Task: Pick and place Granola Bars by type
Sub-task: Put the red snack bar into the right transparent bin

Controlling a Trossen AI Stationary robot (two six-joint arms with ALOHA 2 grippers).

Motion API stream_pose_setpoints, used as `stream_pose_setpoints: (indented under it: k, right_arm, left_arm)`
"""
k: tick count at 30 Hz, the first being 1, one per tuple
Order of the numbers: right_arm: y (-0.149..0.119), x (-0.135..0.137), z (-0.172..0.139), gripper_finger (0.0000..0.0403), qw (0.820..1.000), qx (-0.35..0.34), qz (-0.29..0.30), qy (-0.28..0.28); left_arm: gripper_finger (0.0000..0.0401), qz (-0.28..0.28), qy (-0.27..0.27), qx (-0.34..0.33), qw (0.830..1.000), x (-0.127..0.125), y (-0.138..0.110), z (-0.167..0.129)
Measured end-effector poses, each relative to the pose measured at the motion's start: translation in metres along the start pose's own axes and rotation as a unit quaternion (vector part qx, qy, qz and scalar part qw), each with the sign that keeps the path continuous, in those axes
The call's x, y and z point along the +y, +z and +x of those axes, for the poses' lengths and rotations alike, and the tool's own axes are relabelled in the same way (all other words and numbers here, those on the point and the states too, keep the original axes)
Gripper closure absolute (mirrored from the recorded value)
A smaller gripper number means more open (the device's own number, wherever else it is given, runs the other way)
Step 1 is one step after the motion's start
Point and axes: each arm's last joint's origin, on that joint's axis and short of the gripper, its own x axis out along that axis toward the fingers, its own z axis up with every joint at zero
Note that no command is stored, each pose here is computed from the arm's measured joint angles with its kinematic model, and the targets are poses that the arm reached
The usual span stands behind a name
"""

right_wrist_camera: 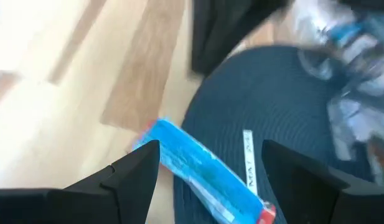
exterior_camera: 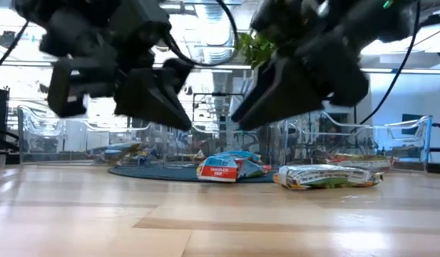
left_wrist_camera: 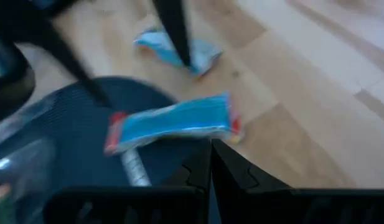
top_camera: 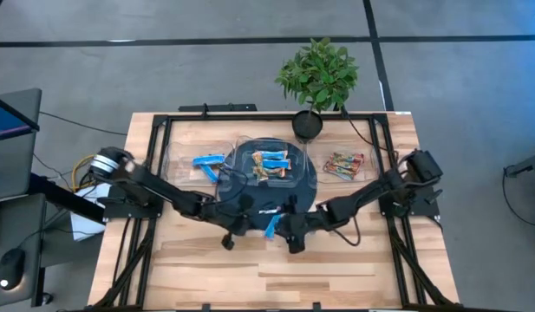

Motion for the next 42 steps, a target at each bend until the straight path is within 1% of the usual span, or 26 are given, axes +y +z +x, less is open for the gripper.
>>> stream_pose_setpoints:
  k: [2,5,6,9,10,14,17,19,23,26,38,42]
  right_arm:
    - [-0.005,-0.007,0.005,0.0128,1.0,0.014,0.005,0.009]
    - [-0.011,-0.016,0.016,0.0128,0.999,0.025,0.034,0.032]
    - [-0.016,-0.018,0.017,0.0128,0.998,0.041,0.036,0.044]
    - [-0.018,-0.021,0.029,0.0128,0.996,0.027,0.042,0.077]
    - [-0.022,-0.022,0.031,0.0128,0.995,0.036,0.034,0.083]
    - [-0.029,-0.023,0.044,0.0128,0.995,0.032,0.017,0.09]
    - [-0.032,-0.027,0.047,0.0128,0.995,0.039,0.022,0.09]
    - [-0.034,-0.03,0.048,0.0128,0.994,0.045,0.036,0.091]
    - [-0.035,-0.035,0.049,0.0136,0.993,0.053,0.051,0.09]
    - [-0.036,-0.034,0.049,0.0153,0.993,0.054,0.052,0.09]
    - [-0.035,-0.034,0.048,0.027,0.993,0.055,0.045,0.09]
    - [-0.035,-0.034,0.048,0.0294,0.994,0.056,0.045,0.086]
  left_arm:
    - [0.0395,-0.003,0.02,0.011,1.0,0.001,0.003,-0.015]
    - [0.0395,-0.02,0.045,0.017,0.999,-0.001,0.006,-0.042]
    - [0.0395,-0.028,0.053,0.018,0.998,-0.002,0.004,-0.052]
    - [0.0394,-0.055,0.08,0.014,0.995,-0.007,-0.005,-0.075]
    - [0.0393,-0.063,0.093,0.01,0.994,-0.008,-0.009,-0.082]
    - [0.0374,-0.089,0.141,-0.019,0.986,-0.011,-0.019,-0.108]
    - [0.0354,-0.102,0.158,-0.044,0.981,-0.012,-0.023,-0.123]
    - [0.0342,-0.109,0.165,-0.06,0.978,-0.011,-0.024,-0.13]
    - [0.0324,-0.118,0.171,-0.071,0.976,-0.01,-0.026,-0.137]
    - [0.0317,-0.119,0.172,-0.064,0.976,-0.011,-0.027,-0.136]
    - [0.0314,-0.12,0.177,-0.044,0.976,-0.011,-0.031,-0.135]
    - [0.0314,-0.12,0.177,-0.043,0.976,-0.012,-0.031,-0.135]
